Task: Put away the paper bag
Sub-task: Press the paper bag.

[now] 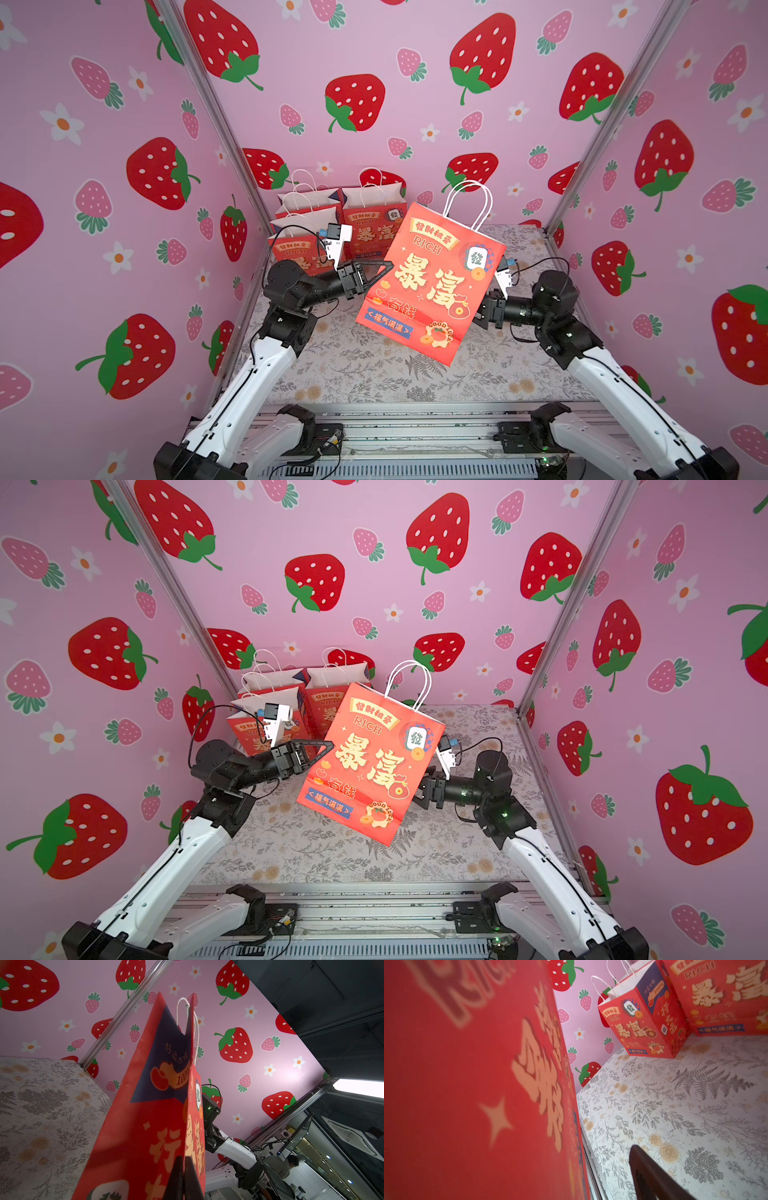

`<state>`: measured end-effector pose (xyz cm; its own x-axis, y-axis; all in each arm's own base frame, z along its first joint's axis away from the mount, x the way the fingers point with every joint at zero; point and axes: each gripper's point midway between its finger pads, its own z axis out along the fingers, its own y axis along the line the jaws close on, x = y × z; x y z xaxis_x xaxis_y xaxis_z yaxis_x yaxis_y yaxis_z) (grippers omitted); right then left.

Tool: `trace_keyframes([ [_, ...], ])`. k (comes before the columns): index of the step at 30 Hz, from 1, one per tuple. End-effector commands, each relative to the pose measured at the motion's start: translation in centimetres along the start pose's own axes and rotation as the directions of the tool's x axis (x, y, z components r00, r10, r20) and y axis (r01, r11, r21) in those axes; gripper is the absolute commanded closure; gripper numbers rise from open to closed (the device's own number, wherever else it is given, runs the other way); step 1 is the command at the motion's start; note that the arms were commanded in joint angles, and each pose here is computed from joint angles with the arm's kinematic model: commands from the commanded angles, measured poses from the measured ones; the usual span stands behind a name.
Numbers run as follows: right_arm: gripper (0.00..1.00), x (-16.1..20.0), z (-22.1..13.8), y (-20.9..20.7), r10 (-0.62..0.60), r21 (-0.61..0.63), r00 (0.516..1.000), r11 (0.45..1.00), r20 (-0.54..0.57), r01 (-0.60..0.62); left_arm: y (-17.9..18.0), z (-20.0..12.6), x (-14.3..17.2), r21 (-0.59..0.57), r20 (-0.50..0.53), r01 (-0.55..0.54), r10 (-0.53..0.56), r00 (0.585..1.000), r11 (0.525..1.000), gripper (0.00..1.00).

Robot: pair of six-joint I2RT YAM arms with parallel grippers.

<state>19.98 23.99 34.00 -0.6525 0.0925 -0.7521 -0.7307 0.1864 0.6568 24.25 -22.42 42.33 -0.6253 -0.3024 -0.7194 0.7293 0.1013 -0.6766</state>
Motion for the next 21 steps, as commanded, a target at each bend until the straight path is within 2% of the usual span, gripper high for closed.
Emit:
trace_keyframes([
  [1,0.19,-2.4,-1.1,3.3,-0.092,-0.020,0.992,0.995,0.083,0.093,0.6,0.1,0.5,0.010,-0.023,-0.027,0.027,0.999,1.000,1.00],
  [4,0.18,-3.0,-1.8,4.5,-0.111,-0.021,0.987,0.993,0.112,0.114,1.6,0.2,0.8,-0.008,-0.029,-0.014,0.014,0.999,1.000,1.00],
  [14,0.00,-4.2,-2.5,6.2,-0.102,-0.034,0.983,0.994,0.152,0.108,2.7,-0.1,1.5,-0.058,-0.042,-0.041,0.039,0.998,0.997,1.00],
  [21,0.01,-4.8,-2.2,6.2,-0.077,-0.053,0.983,0.995,0.168,0.087,3.1,-0.5,1.9,-0.097,-0.053,-0.079,0.074,0.996,0.992,1.00],
])
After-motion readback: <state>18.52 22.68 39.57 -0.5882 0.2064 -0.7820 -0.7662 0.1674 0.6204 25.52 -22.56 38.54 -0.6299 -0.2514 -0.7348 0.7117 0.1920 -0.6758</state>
